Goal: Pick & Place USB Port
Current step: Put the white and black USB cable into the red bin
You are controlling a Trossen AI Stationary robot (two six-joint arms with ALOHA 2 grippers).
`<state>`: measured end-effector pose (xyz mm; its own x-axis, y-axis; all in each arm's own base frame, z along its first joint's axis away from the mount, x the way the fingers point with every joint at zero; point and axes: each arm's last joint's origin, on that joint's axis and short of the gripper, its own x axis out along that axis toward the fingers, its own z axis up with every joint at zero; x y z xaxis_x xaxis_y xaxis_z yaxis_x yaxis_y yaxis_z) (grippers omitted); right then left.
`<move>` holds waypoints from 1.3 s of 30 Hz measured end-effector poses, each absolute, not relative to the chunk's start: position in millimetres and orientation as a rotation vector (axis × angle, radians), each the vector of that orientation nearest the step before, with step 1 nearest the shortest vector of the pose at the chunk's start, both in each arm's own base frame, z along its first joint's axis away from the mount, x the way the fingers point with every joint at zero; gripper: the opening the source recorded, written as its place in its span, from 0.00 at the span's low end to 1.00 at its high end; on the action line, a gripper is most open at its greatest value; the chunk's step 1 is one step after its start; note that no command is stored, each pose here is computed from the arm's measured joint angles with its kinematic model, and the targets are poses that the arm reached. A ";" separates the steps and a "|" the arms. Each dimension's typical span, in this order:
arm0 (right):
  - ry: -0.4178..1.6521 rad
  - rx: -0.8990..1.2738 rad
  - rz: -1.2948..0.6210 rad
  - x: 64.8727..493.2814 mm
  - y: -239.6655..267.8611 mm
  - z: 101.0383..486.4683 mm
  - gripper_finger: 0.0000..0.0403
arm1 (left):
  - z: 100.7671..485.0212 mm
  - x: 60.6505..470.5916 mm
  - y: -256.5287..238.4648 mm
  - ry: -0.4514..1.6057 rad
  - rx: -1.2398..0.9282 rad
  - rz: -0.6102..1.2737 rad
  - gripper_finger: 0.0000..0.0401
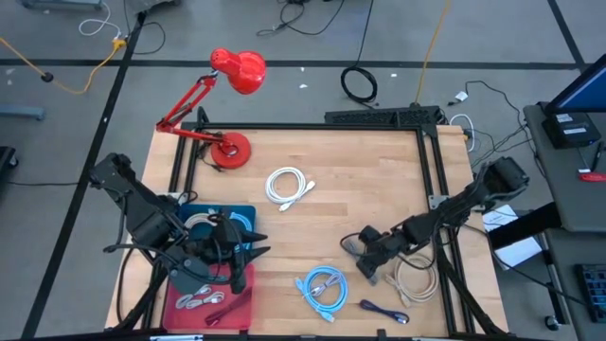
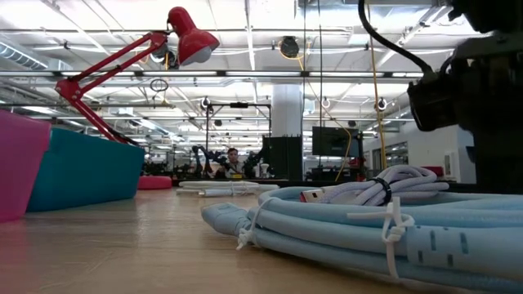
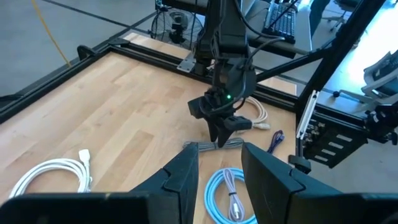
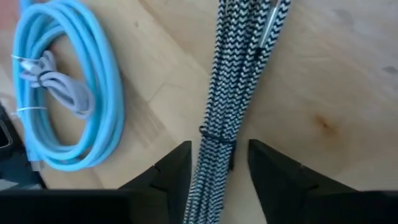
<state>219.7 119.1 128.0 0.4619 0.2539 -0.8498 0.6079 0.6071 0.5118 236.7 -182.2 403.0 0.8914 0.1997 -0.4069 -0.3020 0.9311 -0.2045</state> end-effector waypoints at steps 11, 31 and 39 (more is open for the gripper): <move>1.053 0.965 -0.152 227.1 132.1 125.1 0.03 | 402.5 236.4 -181.9 0.394 -0.281 0.269 0.31; 0.013 0.810 0.104 253.4 124.3 341.4 0.01 | 278.9 264.2 -164.8 0.361 -0.583 0.424 0.31; 0.003 0.739 0.115 254.9 127.5 365.3 0.01 | 282.9 292.7 -135.2 -0.228 -0.762 0.054 0.31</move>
<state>254.9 127.5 365.3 0.9937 0.1055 0.0378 -0.1033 0.7329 0.6724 292.7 -135.2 282.9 0.9740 0.1306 0.1850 0.0339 0.7235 -0.6895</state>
